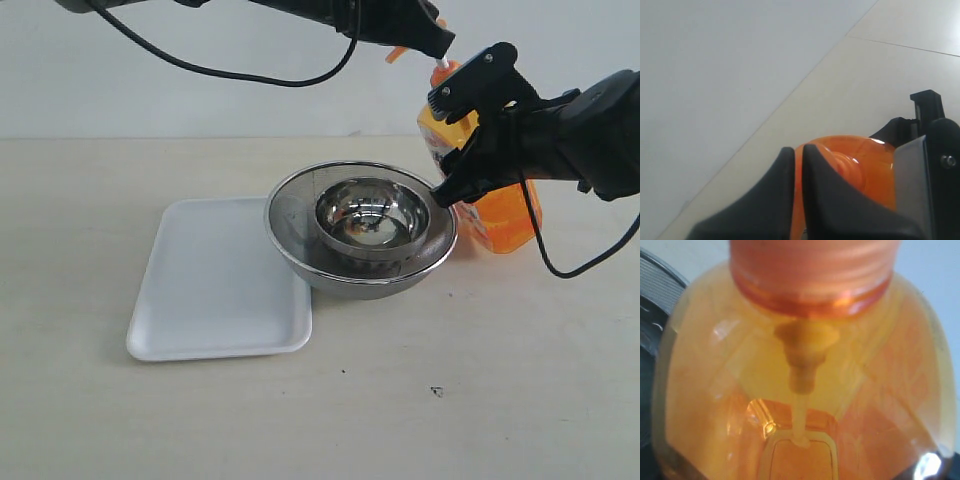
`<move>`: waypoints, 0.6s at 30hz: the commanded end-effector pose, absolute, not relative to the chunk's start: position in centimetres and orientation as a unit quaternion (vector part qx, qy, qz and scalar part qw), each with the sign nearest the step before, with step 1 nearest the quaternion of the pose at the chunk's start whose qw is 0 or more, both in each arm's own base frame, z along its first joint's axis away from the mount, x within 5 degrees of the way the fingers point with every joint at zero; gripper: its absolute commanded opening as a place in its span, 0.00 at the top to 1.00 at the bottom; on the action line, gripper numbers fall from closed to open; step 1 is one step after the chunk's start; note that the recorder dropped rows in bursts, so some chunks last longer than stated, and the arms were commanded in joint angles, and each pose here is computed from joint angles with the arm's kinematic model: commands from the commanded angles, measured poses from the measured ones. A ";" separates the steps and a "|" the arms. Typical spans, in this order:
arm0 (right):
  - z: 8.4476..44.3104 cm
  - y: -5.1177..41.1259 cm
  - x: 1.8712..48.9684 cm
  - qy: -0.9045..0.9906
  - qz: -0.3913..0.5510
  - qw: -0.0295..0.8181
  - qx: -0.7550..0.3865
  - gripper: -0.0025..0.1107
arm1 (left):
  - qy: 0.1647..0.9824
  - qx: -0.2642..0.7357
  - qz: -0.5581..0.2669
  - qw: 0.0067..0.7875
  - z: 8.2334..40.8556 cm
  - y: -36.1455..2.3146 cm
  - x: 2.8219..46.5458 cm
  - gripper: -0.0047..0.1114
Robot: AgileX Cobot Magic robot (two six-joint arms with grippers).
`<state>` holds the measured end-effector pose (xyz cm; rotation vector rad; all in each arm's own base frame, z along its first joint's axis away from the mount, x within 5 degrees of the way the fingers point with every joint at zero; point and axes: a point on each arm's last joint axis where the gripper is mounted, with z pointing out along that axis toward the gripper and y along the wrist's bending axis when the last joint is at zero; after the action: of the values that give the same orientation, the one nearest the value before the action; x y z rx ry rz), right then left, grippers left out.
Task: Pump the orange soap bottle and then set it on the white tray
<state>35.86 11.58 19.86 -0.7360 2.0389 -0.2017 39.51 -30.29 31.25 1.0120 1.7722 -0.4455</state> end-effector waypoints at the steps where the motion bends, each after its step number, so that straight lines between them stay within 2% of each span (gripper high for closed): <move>1: 19.3 11.9 35.5 0.840 -0.054 0.447 -0.301 0.98 | 0.753 0.447 -0.191 0.443 28.6 -30.7 39.3 0.92; 9: 19.3 11.9 35.5 0.840 -0.054 0.447 -0.301 0.98 | 0.760 0.460 -0.195 0.416 26.8 -31.5 39.1 0.92; 18: 19.3 11.9 35.5 0.840 -0.054 0.447 -0.301 0.98 | 0.759 0.462 -0.194 0.415 26.7 -31.6 39.1 0.92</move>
<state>35.86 11.54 19.84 -0.7350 2.0376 -0.2080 39.81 -30.60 30.74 1.0109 1.7761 -0.4472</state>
